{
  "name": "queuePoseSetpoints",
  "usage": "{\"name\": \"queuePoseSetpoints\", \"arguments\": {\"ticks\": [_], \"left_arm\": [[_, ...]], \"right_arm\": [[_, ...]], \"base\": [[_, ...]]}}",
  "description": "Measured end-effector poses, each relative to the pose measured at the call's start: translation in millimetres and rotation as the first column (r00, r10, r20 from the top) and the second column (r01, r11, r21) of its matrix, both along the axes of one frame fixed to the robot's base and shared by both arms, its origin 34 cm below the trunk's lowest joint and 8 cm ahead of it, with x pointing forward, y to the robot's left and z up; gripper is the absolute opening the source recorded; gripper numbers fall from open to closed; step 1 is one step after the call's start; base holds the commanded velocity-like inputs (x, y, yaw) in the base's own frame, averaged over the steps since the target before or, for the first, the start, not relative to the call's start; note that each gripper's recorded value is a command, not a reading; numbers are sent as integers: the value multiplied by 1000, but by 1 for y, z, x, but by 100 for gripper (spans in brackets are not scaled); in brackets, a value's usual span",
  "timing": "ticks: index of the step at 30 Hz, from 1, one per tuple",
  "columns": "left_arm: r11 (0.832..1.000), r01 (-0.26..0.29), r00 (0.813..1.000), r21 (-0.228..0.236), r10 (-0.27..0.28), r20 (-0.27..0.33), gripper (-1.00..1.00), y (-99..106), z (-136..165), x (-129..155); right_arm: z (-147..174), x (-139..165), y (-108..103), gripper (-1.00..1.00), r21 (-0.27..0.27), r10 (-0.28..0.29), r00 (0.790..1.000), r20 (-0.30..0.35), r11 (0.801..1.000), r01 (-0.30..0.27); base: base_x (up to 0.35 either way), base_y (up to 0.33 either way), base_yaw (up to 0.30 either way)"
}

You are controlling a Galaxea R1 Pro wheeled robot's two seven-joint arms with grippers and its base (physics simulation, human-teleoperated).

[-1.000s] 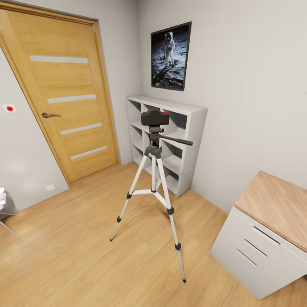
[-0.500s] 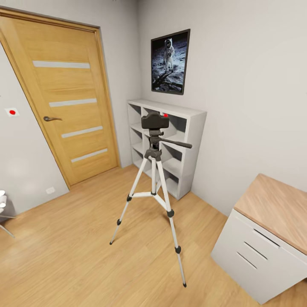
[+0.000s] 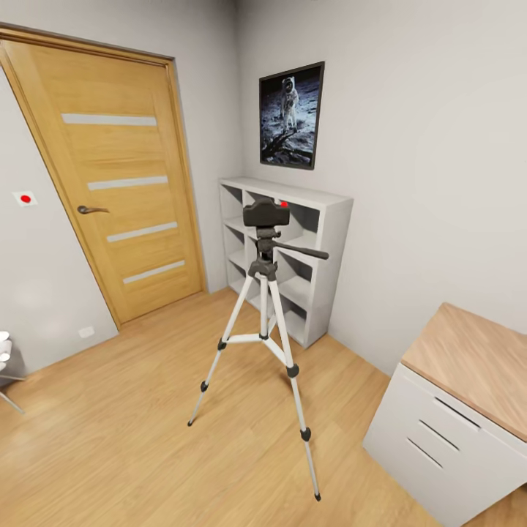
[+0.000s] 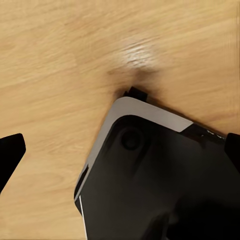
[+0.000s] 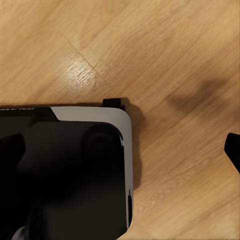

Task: Attach the digital camera to the camera tripod in the bedroom.

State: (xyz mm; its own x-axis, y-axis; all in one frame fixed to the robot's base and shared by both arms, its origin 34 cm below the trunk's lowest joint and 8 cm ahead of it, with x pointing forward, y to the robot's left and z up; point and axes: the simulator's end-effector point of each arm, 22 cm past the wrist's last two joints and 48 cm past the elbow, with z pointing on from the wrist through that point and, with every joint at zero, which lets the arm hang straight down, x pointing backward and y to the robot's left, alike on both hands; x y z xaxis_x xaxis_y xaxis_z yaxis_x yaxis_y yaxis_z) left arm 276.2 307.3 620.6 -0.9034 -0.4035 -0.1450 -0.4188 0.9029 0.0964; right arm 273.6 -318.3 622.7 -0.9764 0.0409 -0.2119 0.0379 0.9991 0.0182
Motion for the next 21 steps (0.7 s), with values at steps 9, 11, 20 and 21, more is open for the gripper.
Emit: {"name": "queuePoseSetpoints", "arguments": {"ticks": [9, 11, 20, 21], "left_arm": [[1000, 5, 1000, 2, -5, 15, 100, 1, 3, 6], [1000, 7, 1000, 2, -7, 18, 100, 1, 3, 7], [1000, 8, 999, 2, -8, 32, 100, 1, 6, 13], [1000, 8, 999, 2, -8, 34, 100, 1, 6, 13]], "right_arm": [[2, 5, 0, 100, 0, 1, 1000, 14, 1000, -1], [3, 7, 0, 100, -1, 1, 1000, 17, 1000, -1], [5, 12, 1, 100, 0, 0, 999, 32, 1000, 0], [6, 13, 1, 100, 0, 0, 999, 34, 1000, 0]], "base": [[0, 0, 0], [0, 0, 0], [0, 0, 0], [0, 0, 0]]}}
